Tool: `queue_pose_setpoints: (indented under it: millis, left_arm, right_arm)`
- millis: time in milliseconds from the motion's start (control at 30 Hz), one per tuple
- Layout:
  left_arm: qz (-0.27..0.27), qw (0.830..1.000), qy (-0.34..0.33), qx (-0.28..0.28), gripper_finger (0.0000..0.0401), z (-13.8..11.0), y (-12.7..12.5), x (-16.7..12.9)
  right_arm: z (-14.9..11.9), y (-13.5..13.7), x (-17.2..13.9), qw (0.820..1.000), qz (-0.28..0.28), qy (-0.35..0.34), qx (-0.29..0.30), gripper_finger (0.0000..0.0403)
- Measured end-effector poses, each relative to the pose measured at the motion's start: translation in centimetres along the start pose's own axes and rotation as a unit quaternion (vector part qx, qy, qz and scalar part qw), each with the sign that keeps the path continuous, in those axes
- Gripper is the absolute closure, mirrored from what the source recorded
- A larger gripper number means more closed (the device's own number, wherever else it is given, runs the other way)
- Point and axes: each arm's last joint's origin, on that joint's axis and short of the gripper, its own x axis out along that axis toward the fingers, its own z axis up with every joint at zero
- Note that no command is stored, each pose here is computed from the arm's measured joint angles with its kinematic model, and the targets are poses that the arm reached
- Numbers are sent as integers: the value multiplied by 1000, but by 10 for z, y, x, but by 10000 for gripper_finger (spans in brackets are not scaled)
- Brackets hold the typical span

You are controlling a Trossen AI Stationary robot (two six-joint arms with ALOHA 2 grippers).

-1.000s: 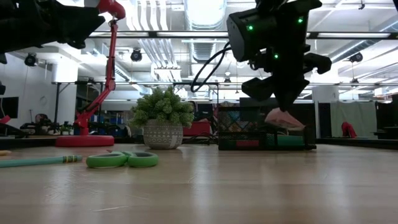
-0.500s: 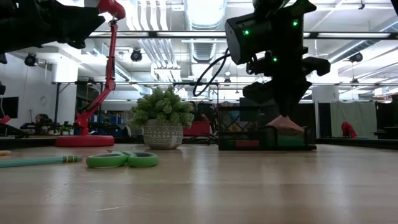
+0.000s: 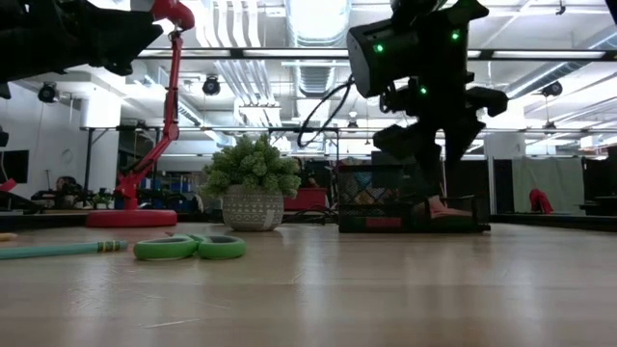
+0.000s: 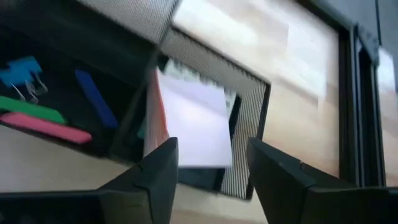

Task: Pick and place office supplies into organizer
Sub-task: Put the green scissor into the black desk organizer

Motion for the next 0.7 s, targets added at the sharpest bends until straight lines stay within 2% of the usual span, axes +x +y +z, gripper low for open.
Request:
queue_pose_setpoints:
  millis: [167,333,500,700]
  left_arm:
    - [0,1000,0,0,225,0,0,0]
    - [0,1000,1,0,225,0,0,0]
    - [0,1000,2,-2,225,0,0,0]
    - [-1,1000,2,-5,225,0,0,0]
  right_arm:
    - [-3,5,-20,996,14,-85,-26,220]
    - [-27,13,-47,982,50,-173,-54,234]
    - [-61,29,-74,960,139,-205,-127,255]
    - [-95,42,-102,923,243,-221,-202,280]
